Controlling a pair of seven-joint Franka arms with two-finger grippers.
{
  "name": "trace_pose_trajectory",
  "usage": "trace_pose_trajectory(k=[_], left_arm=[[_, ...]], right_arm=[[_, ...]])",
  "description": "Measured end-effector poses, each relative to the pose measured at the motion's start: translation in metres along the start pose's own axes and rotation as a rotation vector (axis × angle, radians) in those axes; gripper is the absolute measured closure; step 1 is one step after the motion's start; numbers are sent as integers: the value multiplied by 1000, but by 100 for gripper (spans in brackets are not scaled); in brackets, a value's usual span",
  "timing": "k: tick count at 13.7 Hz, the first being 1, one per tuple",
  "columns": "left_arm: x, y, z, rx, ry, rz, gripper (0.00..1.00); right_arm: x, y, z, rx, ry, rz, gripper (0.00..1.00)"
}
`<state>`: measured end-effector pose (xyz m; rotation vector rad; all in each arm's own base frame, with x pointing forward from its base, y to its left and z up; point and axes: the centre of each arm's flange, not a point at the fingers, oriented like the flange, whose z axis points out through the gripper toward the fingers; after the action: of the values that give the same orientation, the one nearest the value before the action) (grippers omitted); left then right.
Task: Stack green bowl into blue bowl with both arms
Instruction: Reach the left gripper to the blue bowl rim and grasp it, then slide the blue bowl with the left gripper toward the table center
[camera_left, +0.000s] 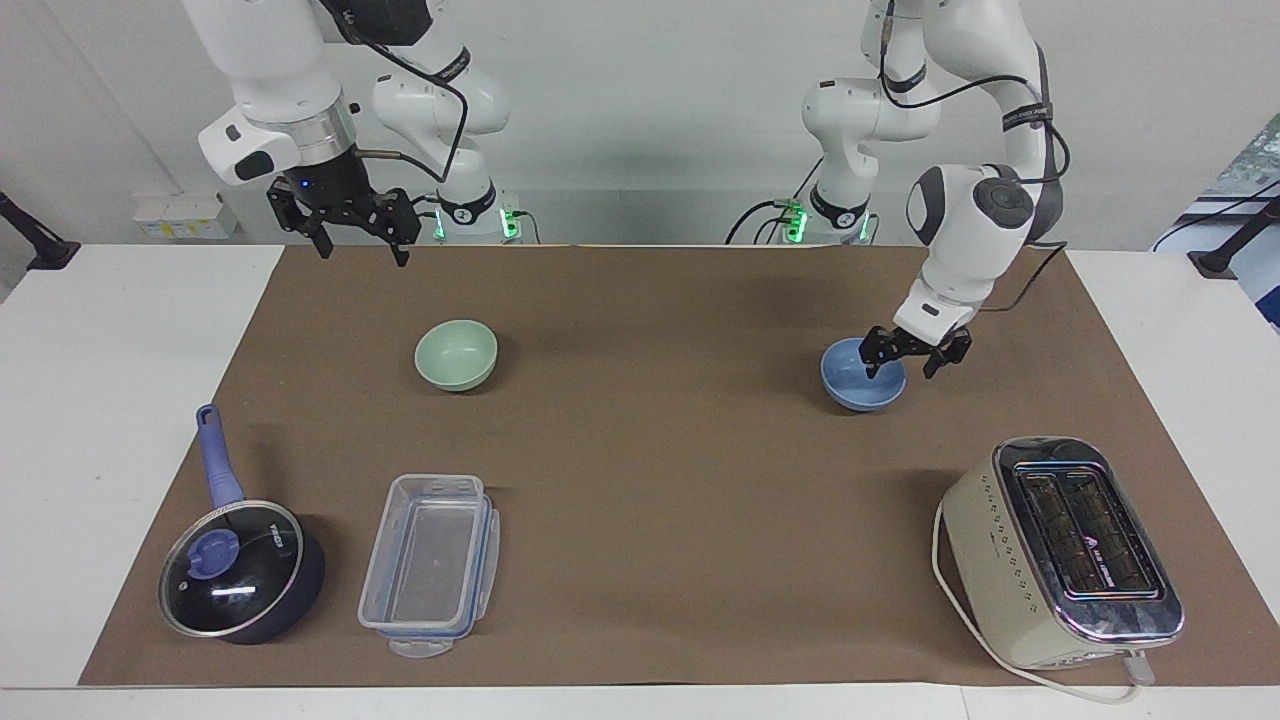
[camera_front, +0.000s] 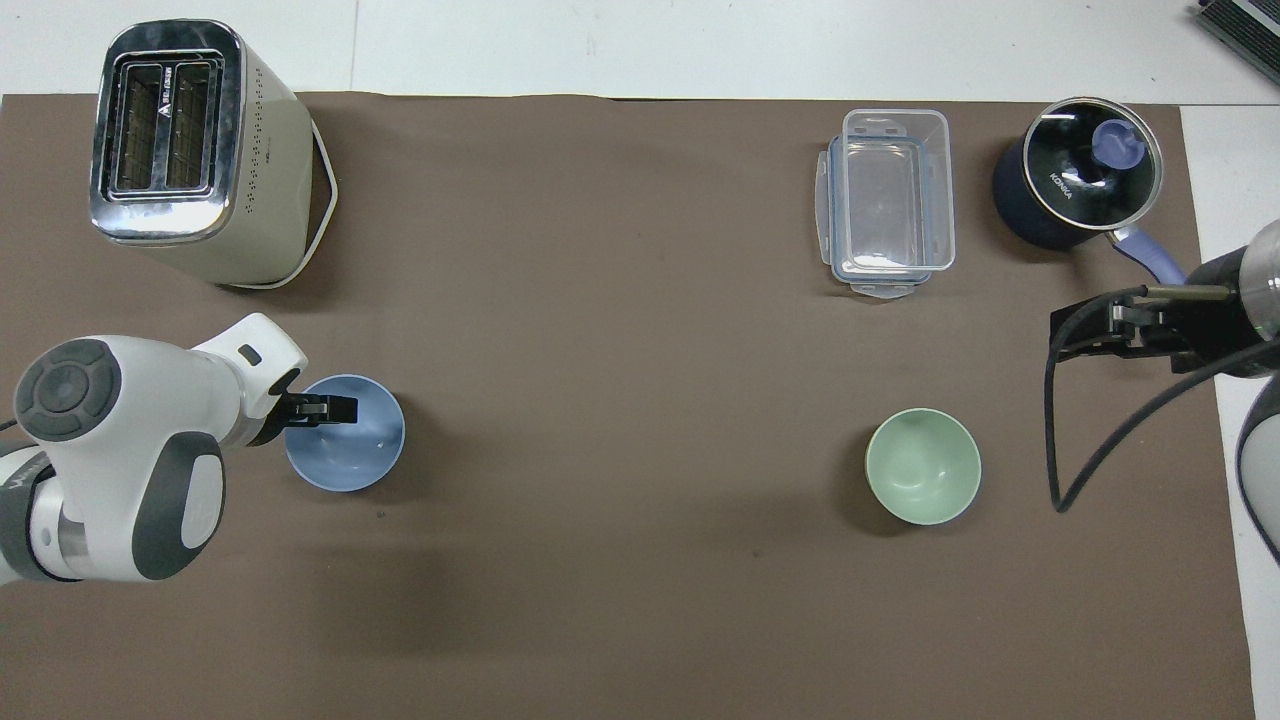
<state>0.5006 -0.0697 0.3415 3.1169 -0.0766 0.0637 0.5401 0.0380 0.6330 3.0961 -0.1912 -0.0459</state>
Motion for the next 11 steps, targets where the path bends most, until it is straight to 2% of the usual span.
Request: trace_pose_trajectory(k=[3,4,8,10,11], left_arm=[[-6,-1,20,0,9,-25,0],[-7,-1,23,1,7,-60,10],[-7,1,25,0,7,-109,65],[-5,1,21,-1,14,-110,87],[-2,2,13,-2,18,-109,90]], right_arm=[[0,0,0,0,0,0,0],[0,0,0,0,0,0,0],[0,0,0,0,0,0,0],[0,0,0,0,0,1,0],[0,0,0,0,0,1,0]])
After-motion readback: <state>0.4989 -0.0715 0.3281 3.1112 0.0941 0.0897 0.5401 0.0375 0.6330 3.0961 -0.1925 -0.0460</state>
